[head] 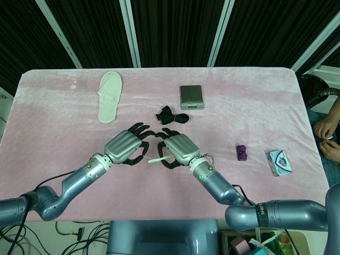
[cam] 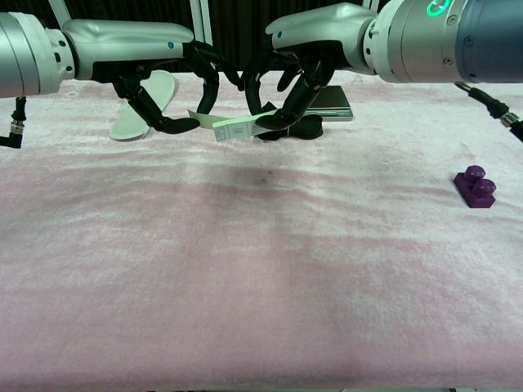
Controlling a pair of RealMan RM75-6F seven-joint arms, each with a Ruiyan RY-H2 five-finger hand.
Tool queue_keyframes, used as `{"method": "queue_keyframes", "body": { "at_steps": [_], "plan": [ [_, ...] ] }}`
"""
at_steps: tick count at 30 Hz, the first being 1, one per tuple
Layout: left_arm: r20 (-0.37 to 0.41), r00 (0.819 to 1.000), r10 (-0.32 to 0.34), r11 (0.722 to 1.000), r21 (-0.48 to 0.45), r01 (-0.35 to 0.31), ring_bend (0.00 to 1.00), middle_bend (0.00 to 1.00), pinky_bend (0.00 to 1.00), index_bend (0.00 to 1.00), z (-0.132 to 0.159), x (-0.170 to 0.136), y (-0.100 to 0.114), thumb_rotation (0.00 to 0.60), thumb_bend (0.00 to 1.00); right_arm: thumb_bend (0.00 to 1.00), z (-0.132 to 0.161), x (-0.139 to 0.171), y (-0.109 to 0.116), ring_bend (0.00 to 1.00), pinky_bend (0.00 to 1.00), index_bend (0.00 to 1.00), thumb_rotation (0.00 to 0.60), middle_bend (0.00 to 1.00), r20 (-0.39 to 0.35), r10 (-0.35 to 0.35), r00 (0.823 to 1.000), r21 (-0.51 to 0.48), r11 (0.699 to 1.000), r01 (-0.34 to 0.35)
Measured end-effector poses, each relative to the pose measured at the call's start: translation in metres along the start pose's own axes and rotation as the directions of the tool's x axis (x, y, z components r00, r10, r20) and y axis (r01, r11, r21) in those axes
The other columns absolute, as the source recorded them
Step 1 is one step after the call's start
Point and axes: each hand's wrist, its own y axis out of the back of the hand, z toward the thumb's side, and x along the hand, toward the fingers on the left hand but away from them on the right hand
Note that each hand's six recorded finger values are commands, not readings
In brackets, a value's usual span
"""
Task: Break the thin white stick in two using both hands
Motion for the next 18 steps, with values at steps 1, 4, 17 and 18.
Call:
{"method": "queue_keyframes", "body": {
  "at_steps": [1, 4, 17, 18],
  "plan": [
    [0.000, 1.000, 0.002, 1.000, -0.001, -0.002, 0.00, 0.16, 0.00, 0.61, 0.000, 0.000, 0.000, 0.600, 0.45, 0.47, 0.000, 0.000, 0.000, 0.00, 0.13, 0.66, 0.600, 0.00, 0.000, -0.001, 1.000, 0.001, 1.000, 0.001],
    [-0.001, 1.000, 0.007, 1.000, 0.001, -0.007, 0.00, 0.16, 0.00, 0.62, 0.000, 0.000, 0.001, 0.600, 0.46, 0.47, -0.001, 0.001, 0.001, 0.00, 0.13, 0.66, 0.600, 0.00, 0.000, -0.001, 1.000, 0.002, 1.000, 0.001],
    [-0.040, 0.999, 0.014, 1.000, -0.027, -0.015, 0.00, 0.17, 0.00, 0.63, -0.015, -0.018, 0.007, 0.600, 0.47, 0.47, -0.015, 0.014, 0.009, 0.00, 0.13, 0.67, 0.600, 0.00, 0.015, -0.012, 1.000, 0.019, 1.000, 0.012],
    [-0.053, 0.998, 0.018, 1.000, -0.023, -0.019, 0.00, 0.17, 0.00, 0.63, -0.021, -0.025, 0.009, 0.600, 0.48, 0.47, -0.018, 0.016, 0.010, 0.00, 0.13, 0.67, 0.600, 0.00, 0.020, -0.014, 1.000, 0.020, 1.000, 0.013]
  ]
}}
